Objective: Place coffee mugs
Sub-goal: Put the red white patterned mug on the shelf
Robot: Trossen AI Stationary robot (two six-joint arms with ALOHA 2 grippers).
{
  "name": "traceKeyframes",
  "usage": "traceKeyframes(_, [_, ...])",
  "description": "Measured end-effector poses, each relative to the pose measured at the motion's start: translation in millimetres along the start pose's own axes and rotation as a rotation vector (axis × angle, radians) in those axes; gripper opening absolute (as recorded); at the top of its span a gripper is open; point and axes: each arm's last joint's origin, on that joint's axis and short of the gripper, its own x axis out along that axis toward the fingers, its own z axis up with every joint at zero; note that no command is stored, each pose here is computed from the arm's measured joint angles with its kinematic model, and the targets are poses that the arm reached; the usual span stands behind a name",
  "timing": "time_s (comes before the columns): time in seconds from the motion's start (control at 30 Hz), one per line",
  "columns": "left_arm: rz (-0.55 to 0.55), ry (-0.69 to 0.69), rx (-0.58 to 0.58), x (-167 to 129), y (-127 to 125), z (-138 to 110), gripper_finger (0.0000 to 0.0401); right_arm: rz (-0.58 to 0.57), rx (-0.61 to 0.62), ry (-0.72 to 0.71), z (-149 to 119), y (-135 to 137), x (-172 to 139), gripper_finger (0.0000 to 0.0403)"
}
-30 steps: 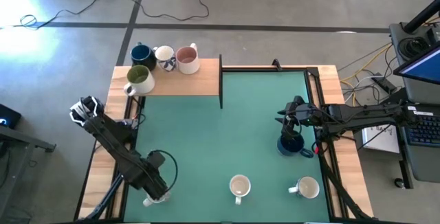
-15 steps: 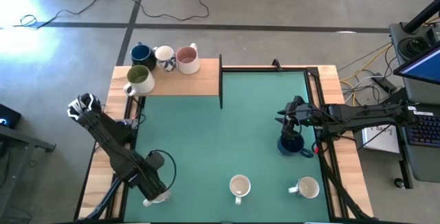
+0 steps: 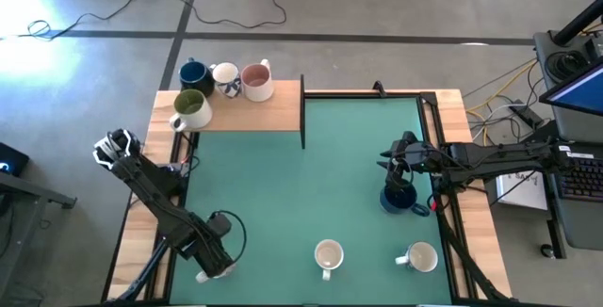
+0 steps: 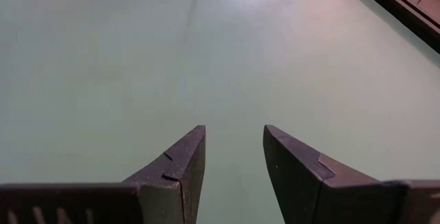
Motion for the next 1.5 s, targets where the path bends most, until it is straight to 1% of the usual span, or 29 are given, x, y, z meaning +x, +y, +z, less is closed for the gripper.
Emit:
traceKeyframes(0.07, [-0.006,0.000,0.021,3.0,0.2,0.3,0.0118,0.000,0.000,0.000,0.0,0.0,0.0,0.0137])
traceKeyframes(0.13, [-0.016,0.000,0.047,4.8,-0.4,0.4,0.0102,0.000,0.000,0.000,0.0,0.0,0.0,0.0137])
traceKeyframes(0.2, [-0.022,0.000,0.058,5.7,-0.7,0.7,0.0078,0.000,0.000,0.000,0.0,0.0,0.0,0.0137])
traceKeyframes(0.33, [-0.020,0.003,0.081,5.9,-0.4,2.2,0.0018,0.000,0.000,0.000,0.0,0.0,0.0,0.0137])
traceKeyframes(0.37, [-0.021,0.003,0.072,5.8,-0.5,3.5,0.0011,0.000,0.000,0.000,0.0,0.0,0.0,0.0137])
traceKeyframes(0.57, [-0.008,-0.003,0.114,2.3,1.7,17.0,0.0008,0.000,0.000,0.000,0.0,0.0,0.0,0.0137])
traceKeyframes(0.67, [0.021,-0.005,0.130,-4.2,5.2,30.2,0.0006,0.000,0.000,0.000,0.0,0.0,0.0,0.0137])
traceKeyframes(0.77, [0.068,0.000,0.162,-13.6,13.1,44.9,0.0007,0.000,0.000,0.000,0.0,0.0,0.0,0.0137])
traceKeyframes(0.83, [0.081,-0.012,0.184,-20.9,19.0,55.5,0.0007,0.000,0.000,0.000,0.0,0.0,0.0,0.0137])
traceKeyframes(0.97, [0.072,-0.089,0.219,-38.8,35.5,77.5,0.0007,0.000,0.000,0.000,0.0,0.0,0.0,0.0137])
traceKeyframes(1.07, [0.032,-0.142,0.231,-55.0,53.0,96.2,0.0007,0.000,0.000,0.000,0.0,0.0,0.0,0.0137])
traceKeyframes(1.27, [-0.016,-0.208,0.215,-83.7,93.0,127.5,0.0007,0.000,0.000,0.000,0.0,0.0,0.0,0.0137])
traceKeyframes(1.4, [-0.034,-0.241,0.191,-100.0,104.2,138.5,0.0007,0.000,0.000,0.000,0.0,0.0,0.0,0.0137])
traceKeyframes(1.5, [-0.024,-0.245,0.219,-110.6,107.3,142.2,0.0007,0.000,0.000,0.000,0.0,0.0,0.0,0.0137])
